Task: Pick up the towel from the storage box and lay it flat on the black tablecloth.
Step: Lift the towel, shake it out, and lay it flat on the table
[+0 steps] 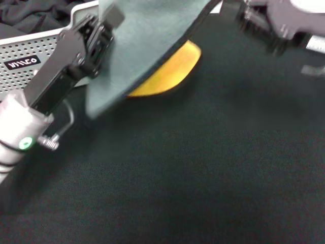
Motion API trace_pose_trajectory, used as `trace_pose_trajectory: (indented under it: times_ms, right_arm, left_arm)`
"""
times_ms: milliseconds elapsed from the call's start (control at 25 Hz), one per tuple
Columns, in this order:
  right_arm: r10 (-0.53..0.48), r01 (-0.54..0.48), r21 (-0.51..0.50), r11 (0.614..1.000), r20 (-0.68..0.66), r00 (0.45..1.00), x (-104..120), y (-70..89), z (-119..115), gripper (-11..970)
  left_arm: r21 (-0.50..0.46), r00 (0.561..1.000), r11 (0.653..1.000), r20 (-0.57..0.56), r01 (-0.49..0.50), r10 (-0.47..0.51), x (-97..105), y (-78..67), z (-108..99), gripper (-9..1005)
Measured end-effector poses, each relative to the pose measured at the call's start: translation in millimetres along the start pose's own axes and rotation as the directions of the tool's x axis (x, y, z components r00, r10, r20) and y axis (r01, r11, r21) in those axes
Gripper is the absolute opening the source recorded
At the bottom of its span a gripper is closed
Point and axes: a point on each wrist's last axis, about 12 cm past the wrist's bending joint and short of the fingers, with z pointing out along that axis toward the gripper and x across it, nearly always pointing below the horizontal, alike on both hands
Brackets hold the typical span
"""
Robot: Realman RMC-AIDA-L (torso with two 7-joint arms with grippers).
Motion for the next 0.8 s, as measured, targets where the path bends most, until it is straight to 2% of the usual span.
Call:
trace_pose_trajectory:
  times_ms: [40,80,120,200,280,400,560,680,800]
  right_arm:
    - [0.011,-0.011,0.004,1.000,-0.017,1.000,-13,-6.0,-2,6]
    - [0.019,-0.019,0.004,1.000,-0.045,0.999,-27,-11.6,-2,6]
    - [0.022,-0.022,0.003,1.000,-0.062,0.998,-33,-14.0,-2,7]
    - [0.026,-0.026,0.001,1.000,-0.138,0.990,-62,-21.9,2,7]
    - [0.024,-0.023,0.008,1.000,-0.186,0.982,-84,-24.4,5,7]
    - [0.006,-0.001,0.028,1.000,-0.166,0.986,-113,-21.7,9,7]
    - [-0.021,0.025,0.037,0.999,-0.114,0.993,-126,-15.8,15,7]
    - [-0.051,0.056,0.049,0.997,-0.087,0.995,-127,-10.6,23,6]
    - [-0.068,0.074,0.077,0.994,-0.078,0.995,-120,-8.3,29,6]
  left_arm:
    - [-0.013,1.000,1.000,-0.003,0.003,-0.003,1,-0.9,-5,76]
    - [-0.053,1.000,0.999,-0.008,0.010,-0.011,2,-3.6,-20,89]
    - [-0.065,1.000,0.998,-0.010,0.012,-0.012,2,-4.4,-24,95]
    - [-0.098,1.000,0.995,-0.014,0.017,-0.018,3,-6.9,-37,108]
    - [-0.124,1.000,0.992,-0.018,0.021,-0.024,3,-9.4,-47,120]
    - [-0.126,0.999,0.992,-0.020,0.026,-0.029,4,-11.3,-50,133]
    - [-0.047,0.998,0.998,-0.042,0.051,-0.053,7,-15.4,-38,146]
    - [0.063,0.995,0.996,-0.077,0.070,-0.065,11,-16.9,-15,156]
    - [0.133,0.994,0.988,-0.091,0.074,-0.062,13,-16.2,6,166]
